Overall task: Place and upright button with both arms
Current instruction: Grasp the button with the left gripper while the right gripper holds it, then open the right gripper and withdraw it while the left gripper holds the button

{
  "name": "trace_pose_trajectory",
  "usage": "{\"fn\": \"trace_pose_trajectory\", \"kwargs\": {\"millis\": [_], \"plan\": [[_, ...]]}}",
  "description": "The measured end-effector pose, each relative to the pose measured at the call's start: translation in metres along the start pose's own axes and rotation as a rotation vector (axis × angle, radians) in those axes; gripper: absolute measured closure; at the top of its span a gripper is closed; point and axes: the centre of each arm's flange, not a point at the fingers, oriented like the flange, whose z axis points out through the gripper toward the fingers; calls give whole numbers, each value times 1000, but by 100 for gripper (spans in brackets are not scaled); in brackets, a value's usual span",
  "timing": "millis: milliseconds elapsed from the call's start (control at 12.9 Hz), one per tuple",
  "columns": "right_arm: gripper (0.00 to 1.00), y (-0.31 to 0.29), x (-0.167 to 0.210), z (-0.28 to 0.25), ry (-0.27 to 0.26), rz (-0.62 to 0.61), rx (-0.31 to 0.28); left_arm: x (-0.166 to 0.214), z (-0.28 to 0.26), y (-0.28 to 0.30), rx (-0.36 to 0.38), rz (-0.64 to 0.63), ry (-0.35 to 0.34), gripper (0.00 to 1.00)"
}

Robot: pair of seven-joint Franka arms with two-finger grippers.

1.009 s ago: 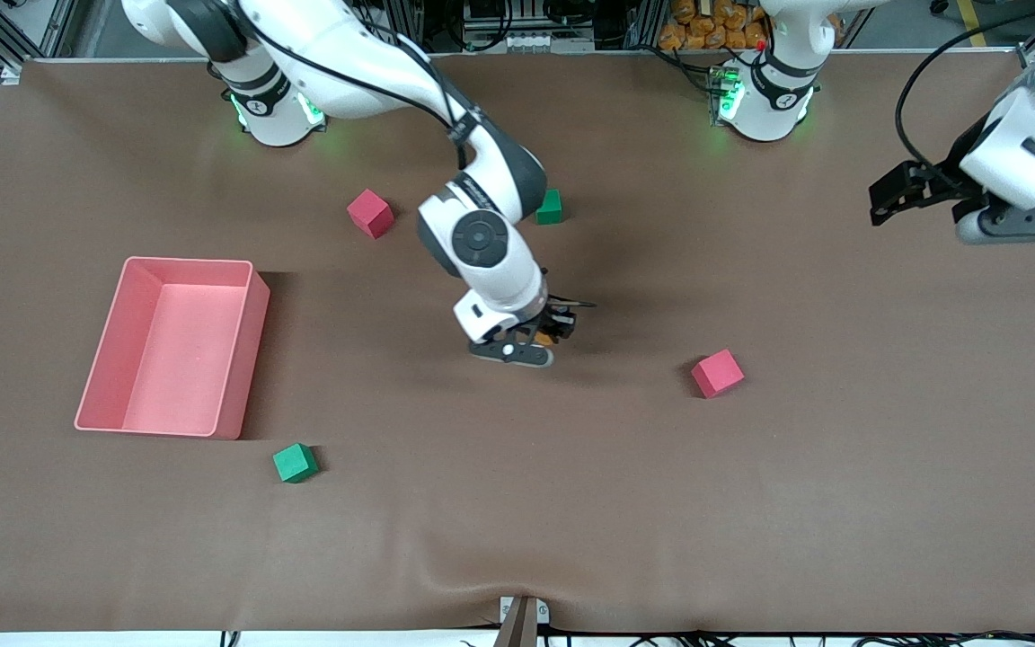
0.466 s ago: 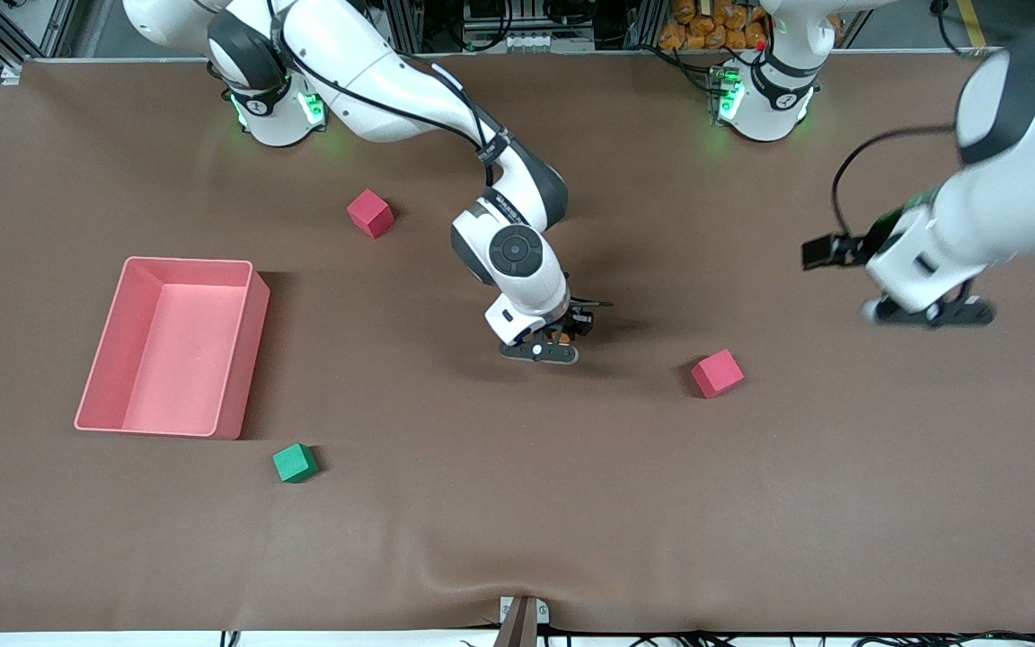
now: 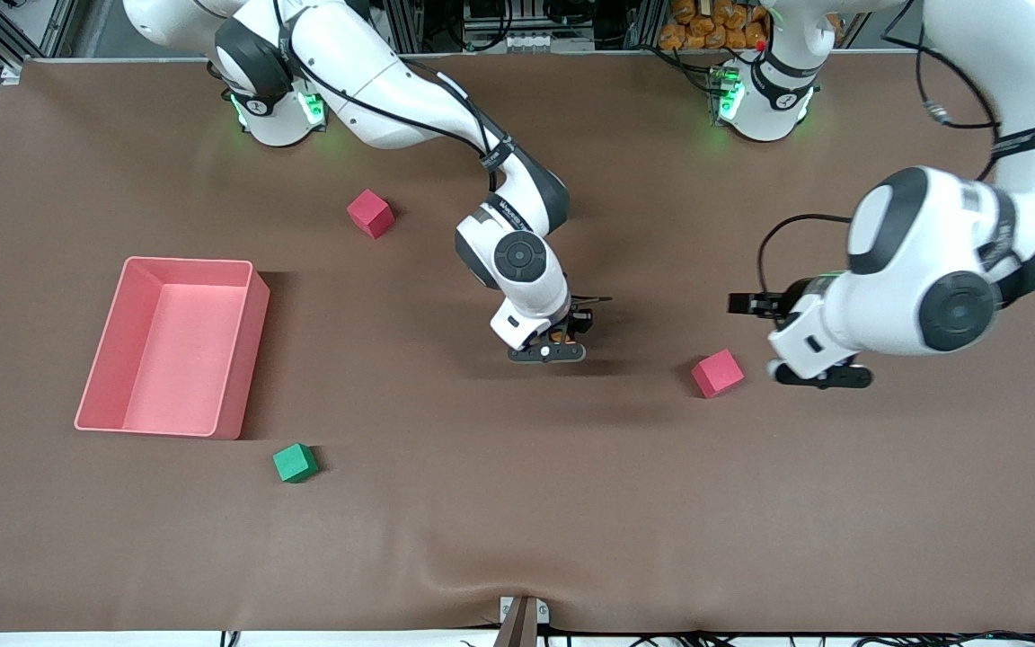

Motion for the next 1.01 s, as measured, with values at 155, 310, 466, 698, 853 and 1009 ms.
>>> {"fn": "trace_pose_trajectory", "kwargs": {"millis": [155, 310, 466, 698, 853, 1009], "plan": [[42, 0, 0, 1, -1, -5, -2, 6, 14, 6, 2, 9, -22, 0], [19, -1, 5, -7, 5, -4, -1, 16, 27, 16, -5, 21, -10, 0], [0, 3, 18, -28, -2, 10, -9, 21, 38, 30, -6, 40, -5, 0], [0, 29, 54, -89, -19, 64, -22, 24, 57, 49, -67, 52, -50, 0], [0, 62, 80, -133, -41, 117, -42, 28, 76, 72, -84, 77, -65, 0], [0, 117, 115, -187, -57, 170, -49, 26, 94, 118, -77, 79, -53, 0]]}}
